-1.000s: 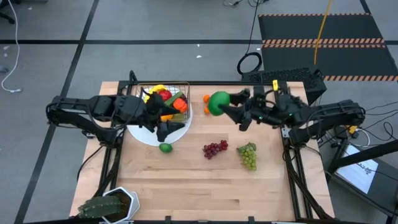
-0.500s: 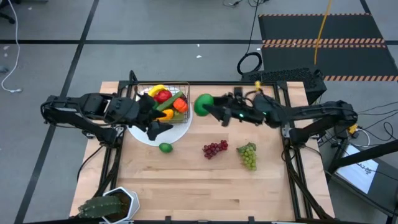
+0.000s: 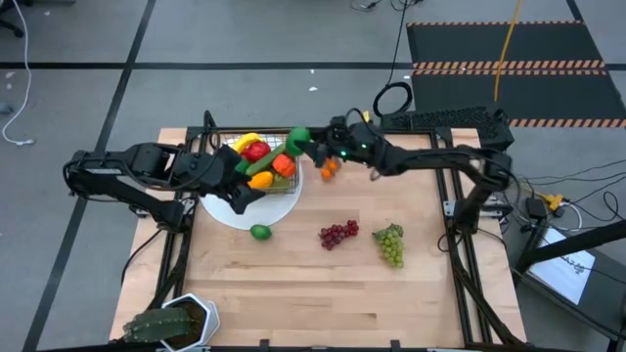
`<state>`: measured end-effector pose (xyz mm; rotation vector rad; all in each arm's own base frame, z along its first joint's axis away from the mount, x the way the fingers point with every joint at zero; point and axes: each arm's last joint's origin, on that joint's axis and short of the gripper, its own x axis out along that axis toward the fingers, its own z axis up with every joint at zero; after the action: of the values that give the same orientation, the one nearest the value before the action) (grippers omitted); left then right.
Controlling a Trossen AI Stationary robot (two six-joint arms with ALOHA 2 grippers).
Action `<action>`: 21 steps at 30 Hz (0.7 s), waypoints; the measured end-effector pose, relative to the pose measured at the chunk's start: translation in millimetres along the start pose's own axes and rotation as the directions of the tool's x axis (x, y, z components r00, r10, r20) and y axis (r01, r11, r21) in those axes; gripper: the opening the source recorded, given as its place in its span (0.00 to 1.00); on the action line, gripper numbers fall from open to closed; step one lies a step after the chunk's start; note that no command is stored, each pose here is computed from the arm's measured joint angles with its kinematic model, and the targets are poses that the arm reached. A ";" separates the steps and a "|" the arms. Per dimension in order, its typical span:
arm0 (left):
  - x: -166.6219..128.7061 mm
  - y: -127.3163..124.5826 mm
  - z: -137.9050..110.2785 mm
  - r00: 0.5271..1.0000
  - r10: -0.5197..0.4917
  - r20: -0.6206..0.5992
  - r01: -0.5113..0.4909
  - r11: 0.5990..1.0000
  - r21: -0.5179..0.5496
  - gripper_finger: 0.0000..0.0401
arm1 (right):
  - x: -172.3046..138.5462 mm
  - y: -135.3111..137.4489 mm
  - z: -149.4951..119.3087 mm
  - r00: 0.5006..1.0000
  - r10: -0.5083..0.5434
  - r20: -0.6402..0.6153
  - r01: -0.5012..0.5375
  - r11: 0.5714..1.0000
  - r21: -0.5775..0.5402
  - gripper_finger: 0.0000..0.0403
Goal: Build produce basket
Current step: Put the bottom lime into the wired basket
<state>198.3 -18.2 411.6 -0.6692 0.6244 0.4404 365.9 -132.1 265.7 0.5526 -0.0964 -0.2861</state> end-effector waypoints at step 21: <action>4.5 18.4 13.4 0.994 0.109 0.030 -0.105 0.989 -0.104 0.88 | 54.7 -87.5 -34.5 0.997 -0.068 -0.027 0.065 0.993 -0.099 0.73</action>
<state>196.5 4.7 408.9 -0.7256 0.6091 0.5862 402.8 -201.9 190.8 0.4629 -0.0341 -0.3452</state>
